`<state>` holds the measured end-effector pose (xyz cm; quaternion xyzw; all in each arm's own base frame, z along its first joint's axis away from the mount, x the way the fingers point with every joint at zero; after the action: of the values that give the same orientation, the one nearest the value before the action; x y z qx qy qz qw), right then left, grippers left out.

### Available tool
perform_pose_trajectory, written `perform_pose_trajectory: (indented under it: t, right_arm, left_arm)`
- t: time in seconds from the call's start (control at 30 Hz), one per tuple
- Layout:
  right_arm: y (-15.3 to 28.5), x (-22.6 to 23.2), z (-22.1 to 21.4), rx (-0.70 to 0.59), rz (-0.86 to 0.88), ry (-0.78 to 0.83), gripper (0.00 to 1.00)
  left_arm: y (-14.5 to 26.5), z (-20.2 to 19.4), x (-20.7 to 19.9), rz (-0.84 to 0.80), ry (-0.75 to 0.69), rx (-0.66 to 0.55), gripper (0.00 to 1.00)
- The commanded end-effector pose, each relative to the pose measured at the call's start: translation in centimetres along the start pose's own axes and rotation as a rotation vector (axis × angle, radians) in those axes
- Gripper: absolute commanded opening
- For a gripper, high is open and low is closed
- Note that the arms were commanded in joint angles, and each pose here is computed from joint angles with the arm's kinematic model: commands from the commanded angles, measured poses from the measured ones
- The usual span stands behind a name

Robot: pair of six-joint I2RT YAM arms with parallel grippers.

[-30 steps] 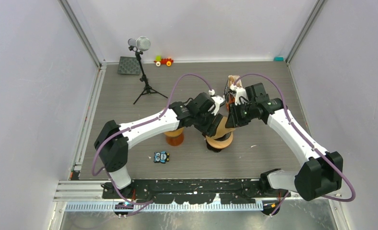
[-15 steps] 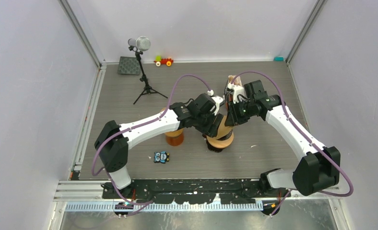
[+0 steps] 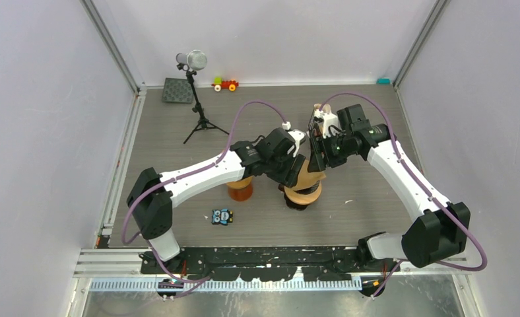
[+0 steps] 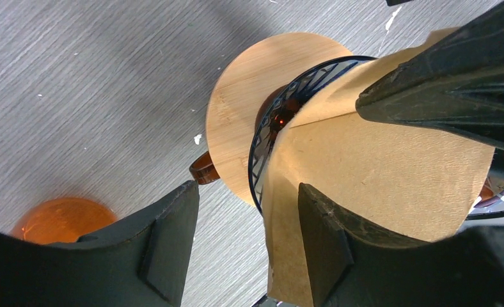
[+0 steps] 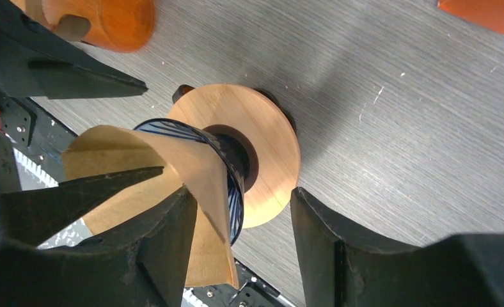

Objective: Place the coffee filter in the dripper
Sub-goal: Place the coffee filter in the coffee dripper.

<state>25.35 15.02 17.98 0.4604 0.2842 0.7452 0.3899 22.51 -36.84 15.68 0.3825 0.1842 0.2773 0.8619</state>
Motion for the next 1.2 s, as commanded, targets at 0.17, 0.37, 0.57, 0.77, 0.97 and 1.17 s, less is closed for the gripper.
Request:
perform_pose_trajectory:
  t: [0.17, 0.37, 0.57, 0.77, 0.97, 1.17]
  right_arm:
    - [0.5, -0.4, -1.3, 0.061, -0.029, -0.022, 0.60]
    - [0.5, 0.2, -1.9, 0.094, 0.010, -0.035, 0.61]
    - [-0.3, -0.1, -3.0, 0.137, 0.022, -0.050, 0.59]
    - [-0.9, -0.5, -3.6, 0.170, 0.025, -0.052, 0.55]
    - [-1.4, -0.6, -3.9, 0.189, 0.031, -0.059, 0.50]
    - [-1.8, -0.7, -3.8, 0.194, 0.034, -0.065, 0.46]
  left_arm:
    - [1.7, 1.8, -0.1, 0.012, -0.005, -0.065, 0.60]
    - [1.3, 1.6, -0.1, 0.014, -0.003, -0.057, 0.60]
    - [1.2, 1.5, -0.1, 0.013, -0.004, -0.054, 0.60]
    - [0.9, 1.4, 0.5, 0.048, -0.007, -0.052, 0.60]
    - [0.4, 1.2, 0.7, 0.056, -0.012, -0.042, 0.60]
    - [-0.1, 1.0, 0.8, 0.059, -0.017, -0.032, 0.60]
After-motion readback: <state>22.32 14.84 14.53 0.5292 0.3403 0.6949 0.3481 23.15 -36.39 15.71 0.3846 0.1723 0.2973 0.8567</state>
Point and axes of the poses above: each gripper's point midway between its finger pads, its own y axis back along the fingers, its own x axis along the line the jaws close on, z = x × y, the point moved 1 cm from there along y, back along the fingers, and after that the axes turned 14 degrees about -y, right-handed, at the moved point
